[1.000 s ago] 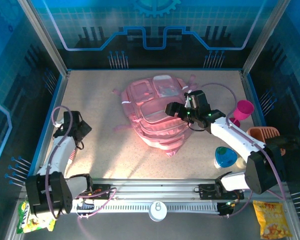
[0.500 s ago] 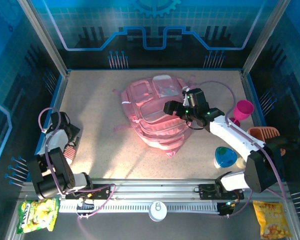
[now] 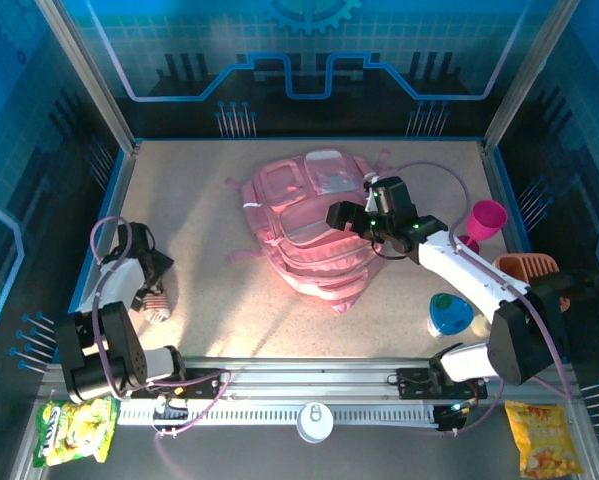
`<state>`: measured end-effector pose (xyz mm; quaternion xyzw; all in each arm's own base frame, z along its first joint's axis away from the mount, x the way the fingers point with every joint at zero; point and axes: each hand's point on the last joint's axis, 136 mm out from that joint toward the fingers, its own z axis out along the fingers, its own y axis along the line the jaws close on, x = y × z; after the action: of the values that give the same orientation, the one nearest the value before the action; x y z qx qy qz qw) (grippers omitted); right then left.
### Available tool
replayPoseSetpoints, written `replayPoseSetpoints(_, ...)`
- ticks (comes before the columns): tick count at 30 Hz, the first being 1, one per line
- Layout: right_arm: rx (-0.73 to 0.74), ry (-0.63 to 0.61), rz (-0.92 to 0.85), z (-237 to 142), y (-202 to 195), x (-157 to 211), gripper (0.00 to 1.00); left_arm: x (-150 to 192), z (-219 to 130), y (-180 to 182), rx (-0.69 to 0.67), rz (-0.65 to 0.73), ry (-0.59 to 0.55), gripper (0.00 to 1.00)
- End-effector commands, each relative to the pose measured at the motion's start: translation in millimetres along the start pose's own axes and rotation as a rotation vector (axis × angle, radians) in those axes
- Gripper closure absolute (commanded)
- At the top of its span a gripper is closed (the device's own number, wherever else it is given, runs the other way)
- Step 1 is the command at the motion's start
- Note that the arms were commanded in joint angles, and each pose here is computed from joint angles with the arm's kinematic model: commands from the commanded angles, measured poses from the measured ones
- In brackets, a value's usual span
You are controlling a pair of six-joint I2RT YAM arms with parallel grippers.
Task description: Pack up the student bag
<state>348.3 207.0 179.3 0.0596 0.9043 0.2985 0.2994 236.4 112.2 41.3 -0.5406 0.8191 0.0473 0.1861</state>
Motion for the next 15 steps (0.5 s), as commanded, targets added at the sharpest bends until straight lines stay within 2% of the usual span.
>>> replayPoseSetpoints(1, -0.045, -0.032, -0.027, 1, 15, -9, 0.08, 27, -6, -5, 0.009, 0.005, 0.071, 0.01)
replayPoseSetpoints(10, -0.040, -0.038, -0.030, -4, 13, -6, 0.08, 31, 2, -25, 0.064, 0.116, 0.108, 0.01)
replayPoseSetpoints(15, -0.041, -0.042, -0.026, -5, 12, -5, 0.08, 30, 6, -19, 0.021, 0.146, 0.110, 0.04)
